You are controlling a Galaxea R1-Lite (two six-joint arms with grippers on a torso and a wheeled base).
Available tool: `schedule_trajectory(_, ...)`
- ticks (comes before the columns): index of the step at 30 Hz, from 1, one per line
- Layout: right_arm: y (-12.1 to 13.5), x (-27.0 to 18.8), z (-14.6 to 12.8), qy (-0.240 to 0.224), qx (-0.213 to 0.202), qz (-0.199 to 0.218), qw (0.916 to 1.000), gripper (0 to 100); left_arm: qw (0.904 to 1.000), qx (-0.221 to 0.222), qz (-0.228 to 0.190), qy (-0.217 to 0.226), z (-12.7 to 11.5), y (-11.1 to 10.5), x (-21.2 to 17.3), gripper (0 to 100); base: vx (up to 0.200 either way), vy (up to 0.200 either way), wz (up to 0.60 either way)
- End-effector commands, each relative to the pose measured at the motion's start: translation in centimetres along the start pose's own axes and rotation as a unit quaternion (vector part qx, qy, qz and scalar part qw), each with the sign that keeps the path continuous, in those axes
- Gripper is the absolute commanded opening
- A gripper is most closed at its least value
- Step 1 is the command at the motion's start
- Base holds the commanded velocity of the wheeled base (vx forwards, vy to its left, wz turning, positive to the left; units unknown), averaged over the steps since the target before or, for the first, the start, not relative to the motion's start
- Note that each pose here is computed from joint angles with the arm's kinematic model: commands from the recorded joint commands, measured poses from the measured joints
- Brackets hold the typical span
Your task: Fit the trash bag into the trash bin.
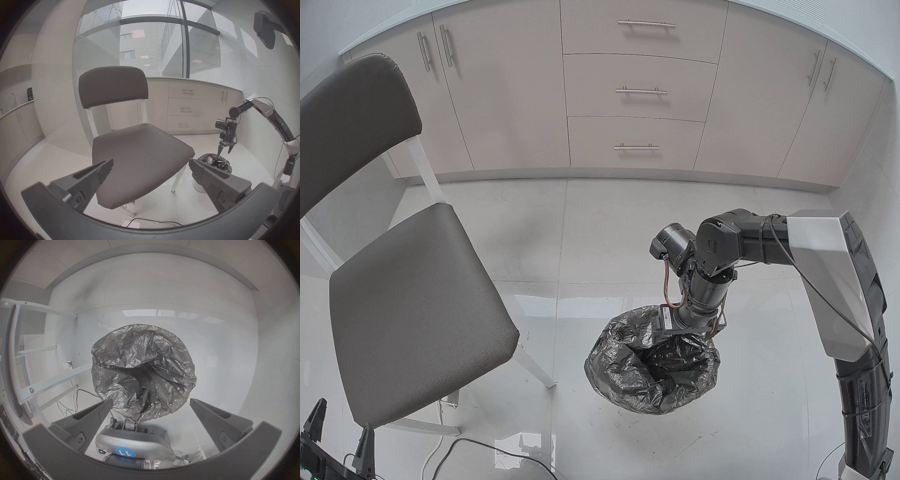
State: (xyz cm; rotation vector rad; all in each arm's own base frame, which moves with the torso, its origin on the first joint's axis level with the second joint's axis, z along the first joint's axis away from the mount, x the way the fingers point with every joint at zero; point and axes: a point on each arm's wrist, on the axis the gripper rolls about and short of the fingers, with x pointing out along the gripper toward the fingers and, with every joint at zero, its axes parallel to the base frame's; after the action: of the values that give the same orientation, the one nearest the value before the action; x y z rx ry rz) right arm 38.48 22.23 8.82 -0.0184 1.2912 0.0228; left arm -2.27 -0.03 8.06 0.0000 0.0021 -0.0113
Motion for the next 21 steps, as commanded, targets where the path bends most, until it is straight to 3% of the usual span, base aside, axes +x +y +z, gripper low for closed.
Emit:
schedule_trajectory(1, -0.4, -1.3, 0.2, -0.012, 0.004, 0.003, 0.9999, 100, 1.0000, 0.000, 0.000, 0.000, -0.5, 0.0, 0.0, 100, 0.000, 0.000, 0.00)
schedule_trajectory(13, -2.5, -5.6, 1.0, -0.053, 0.023, 0.016, 0.9982, 100, 1.0000, 0.000, 0.000, 0.000, -0.5, 0.0, 0.0, 100, 0.000, 0.000, 0.00)
schedule_trajectory(21, -7.0, -11.2, 1.2, -0.087, 0.060, 0.008, 0.9943, 100, 1.0000, 0.000, 0.000, 0.000, -0.5, 0.0, 0.0, 100, 0.000, 0.000, 0.00)
